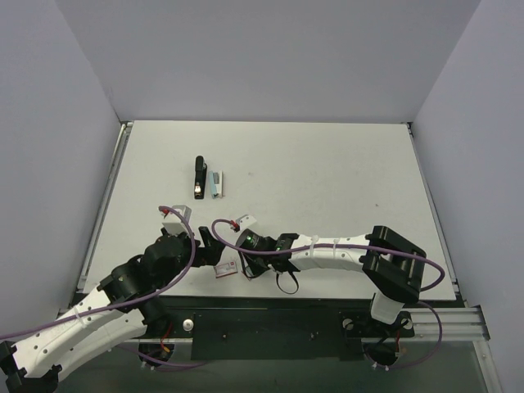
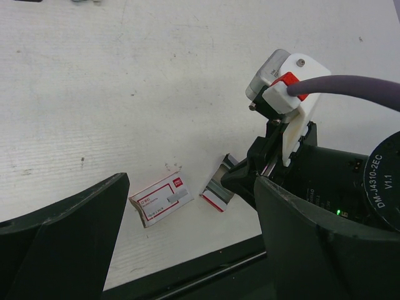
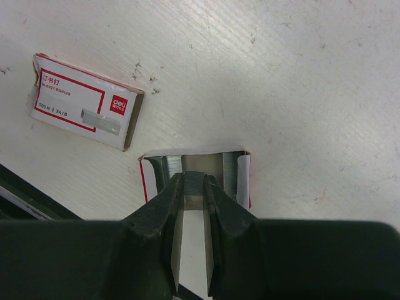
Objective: Unload the staples from the stapler
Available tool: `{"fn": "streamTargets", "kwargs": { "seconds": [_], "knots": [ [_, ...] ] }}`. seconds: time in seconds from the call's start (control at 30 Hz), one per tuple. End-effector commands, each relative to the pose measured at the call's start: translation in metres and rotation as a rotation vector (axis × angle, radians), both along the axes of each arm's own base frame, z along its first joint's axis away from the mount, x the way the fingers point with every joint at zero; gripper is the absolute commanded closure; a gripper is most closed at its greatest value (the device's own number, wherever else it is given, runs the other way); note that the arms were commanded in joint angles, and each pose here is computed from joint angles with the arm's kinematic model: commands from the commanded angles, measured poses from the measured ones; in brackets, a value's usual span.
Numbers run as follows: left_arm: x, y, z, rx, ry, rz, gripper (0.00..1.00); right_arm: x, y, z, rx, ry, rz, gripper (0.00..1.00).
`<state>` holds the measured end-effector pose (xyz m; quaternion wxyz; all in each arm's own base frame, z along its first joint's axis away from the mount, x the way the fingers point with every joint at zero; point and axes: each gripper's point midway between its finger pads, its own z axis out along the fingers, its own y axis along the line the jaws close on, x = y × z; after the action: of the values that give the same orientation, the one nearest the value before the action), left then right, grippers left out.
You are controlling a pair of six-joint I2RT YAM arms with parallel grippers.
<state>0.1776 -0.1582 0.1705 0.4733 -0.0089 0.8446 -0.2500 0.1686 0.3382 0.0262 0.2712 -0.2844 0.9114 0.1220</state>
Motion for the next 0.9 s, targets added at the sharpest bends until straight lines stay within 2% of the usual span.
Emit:
{"fn": "streamTargets", "kwargs": {
  "seconds": [0.0,0.33,0.53,0.87],
  "knots": [
    [0.0025,0.0001,0.0132,-0.025,-0.026,0.011,0.07,0.0054,0.0038,0.0027,0.003,-0.018,-0.011,0.94],
    [0.0033,-0.0018,0.0122,-0.021,-0.021,0.009,0.07,0.0059,0.0003,0.0001,-0.01,-0.022,-0.017,0.93],
    [0.004,-0.0029,0.0128,-0.017,-0.021,0.006,0.07,0.0053,-0.0023,-0.0017,-0.017,-0.023,-0.02,0.86],
    [0.0045,-0.005,0.0168,-0.023,-0.025,0.001,0.07,0.0048,-0.003,-0.0026,-0.02,-0.019,-0.018,0.83]
  ]
}}
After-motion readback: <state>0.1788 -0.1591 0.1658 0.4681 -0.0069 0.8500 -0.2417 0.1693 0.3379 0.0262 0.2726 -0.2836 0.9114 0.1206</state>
